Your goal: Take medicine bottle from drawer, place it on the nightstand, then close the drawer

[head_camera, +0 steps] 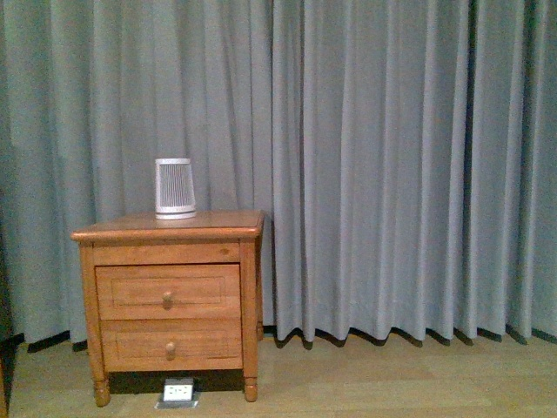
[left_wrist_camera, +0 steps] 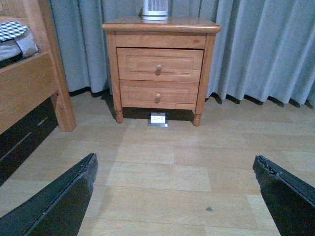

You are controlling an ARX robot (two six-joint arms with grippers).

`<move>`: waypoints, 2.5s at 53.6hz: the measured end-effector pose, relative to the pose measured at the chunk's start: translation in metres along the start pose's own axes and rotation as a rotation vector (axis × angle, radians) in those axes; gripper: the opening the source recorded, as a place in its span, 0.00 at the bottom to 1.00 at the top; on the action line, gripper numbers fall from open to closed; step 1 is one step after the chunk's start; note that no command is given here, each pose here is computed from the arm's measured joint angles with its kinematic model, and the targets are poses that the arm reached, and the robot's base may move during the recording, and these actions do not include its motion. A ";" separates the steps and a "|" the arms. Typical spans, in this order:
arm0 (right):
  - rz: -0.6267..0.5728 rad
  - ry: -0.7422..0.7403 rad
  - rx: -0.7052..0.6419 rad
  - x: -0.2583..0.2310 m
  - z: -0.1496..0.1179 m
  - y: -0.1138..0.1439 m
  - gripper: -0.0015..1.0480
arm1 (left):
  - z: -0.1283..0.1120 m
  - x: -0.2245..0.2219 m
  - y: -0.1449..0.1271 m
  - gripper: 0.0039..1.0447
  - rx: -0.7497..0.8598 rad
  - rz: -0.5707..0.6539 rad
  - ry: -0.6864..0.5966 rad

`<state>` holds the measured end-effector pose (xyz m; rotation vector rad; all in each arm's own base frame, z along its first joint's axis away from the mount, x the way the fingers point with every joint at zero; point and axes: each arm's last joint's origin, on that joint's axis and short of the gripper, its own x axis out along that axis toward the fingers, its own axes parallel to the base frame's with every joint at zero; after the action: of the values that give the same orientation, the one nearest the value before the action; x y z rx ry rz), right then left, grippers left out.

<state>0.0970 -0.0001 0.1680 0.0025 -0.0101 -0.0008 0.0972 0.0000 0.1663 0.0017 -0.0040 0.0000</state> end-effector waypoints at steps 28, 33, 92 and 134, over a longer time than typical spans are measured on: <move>0.000 0.000 0.000 0.000 0.000 0.000 0.93 | 0.000 0.000 0.000 0.94 0.000 0.000 0.000; 0.000 0.000 0.000 0.000 0.000 0.000 0.93 | 0.000 0.000 0.000 0.94 0.000 0.000 0.000; 0.000 0.000 0.000 0.000 0.000 0.000 0.93 | 0.000 0.000 0.000 0.94 0.000 0.000 0.000; 0.000 0.000 0.000 0.000 0.000 0.000 0.93 | -0.028 0.144 -0.010 0.94 -0.297 0.054 0.173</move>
<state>0.0970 -0.0001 0.1680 0.0025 -0.0101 -0.0008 0.2416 -0.0096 0.1392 -0.2949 0.1691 0.0532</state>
